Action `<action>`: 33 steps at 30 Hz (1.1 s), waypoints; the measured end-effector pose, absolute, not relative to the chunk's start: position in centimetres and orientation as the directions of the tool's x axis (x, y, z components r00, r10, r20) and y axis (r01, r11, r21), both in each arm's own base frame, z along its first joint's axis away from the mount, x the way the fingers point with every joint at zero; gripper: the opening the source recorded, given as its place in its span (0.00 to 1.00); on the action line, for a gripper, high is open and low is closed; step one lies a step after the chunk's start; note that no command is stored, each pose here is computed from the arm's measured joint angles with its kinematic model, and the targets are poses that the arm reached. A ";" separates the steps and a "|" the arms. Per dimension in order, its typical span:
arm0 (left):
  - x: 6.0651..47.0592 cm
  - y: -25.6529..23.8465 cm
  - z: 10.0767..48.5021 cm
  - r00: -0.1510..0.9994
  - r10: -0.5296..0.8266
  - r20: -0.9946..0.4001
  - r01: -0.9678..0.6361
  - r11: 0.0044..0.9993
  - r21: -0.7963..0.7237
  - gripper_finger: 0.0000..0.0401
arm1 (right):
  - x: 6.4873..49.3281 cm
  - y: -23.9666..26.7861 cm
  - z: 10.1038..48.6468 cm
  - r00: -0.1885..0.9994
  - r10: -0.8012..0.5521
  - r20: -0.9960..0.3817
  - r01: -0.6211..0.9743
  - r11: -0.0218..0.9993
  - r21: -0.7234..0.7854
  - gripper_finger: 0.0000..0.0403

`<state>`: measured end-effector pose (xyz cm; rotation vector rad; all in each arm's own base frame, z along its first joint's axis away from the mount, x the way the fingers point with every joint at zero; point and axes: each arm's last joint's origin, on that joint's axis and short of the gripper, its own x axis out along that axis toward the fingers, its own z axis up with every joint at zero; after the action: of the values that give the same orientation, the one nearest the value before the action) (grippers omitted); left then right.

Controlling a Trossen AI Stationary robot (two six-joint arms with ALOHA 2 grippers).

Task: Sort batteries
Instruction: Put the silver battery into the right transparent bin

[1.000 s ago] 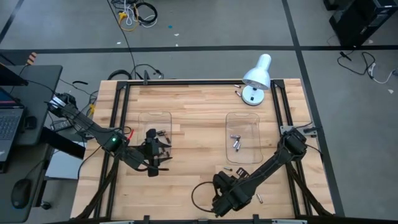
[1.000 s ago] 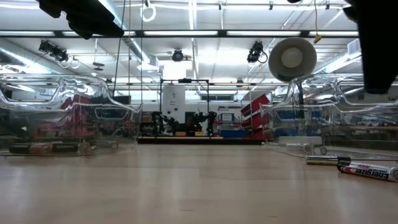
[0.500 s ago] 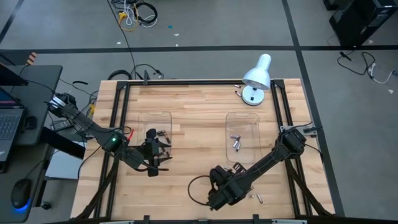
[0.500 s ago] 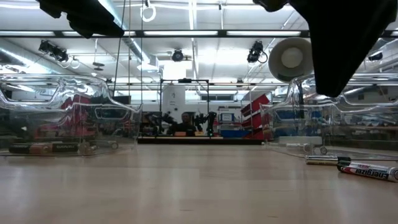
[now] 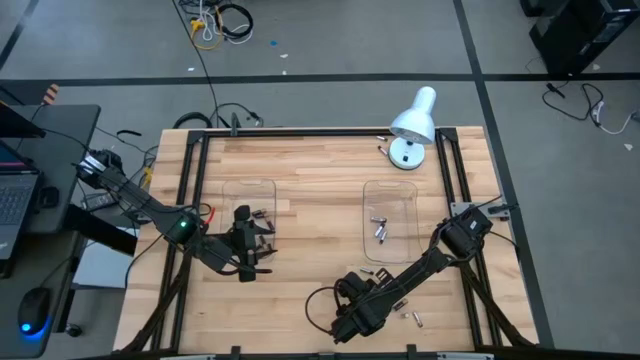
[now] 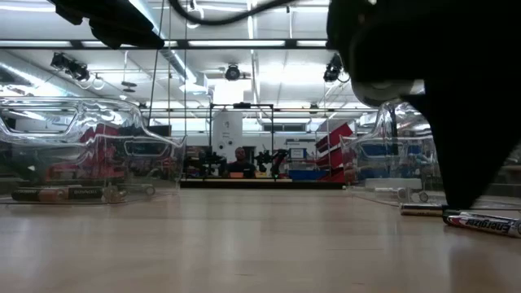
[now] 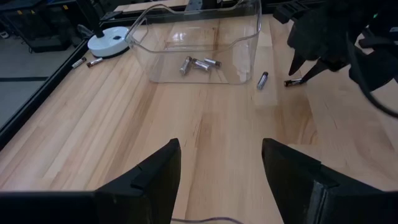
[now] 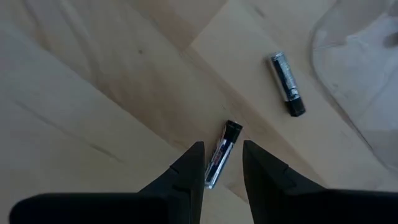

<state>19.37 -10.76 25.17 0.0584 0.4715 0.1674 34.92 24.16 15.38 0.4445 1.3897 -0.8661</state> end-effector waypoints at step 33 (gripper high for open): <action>19.3 -10.7 25.0 0.869 0.181 -0.460 -0.147 0.983 0.109 0.56 | 36.1 24.1 14.4 -0.088 -0.198 -0.976 0.692 0.693 -0.204 0.02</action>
<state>19.27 -10.70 25.01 0.0709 0.4880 0.1716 36.07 24.13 14.42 0.4292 1.4845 -0.7804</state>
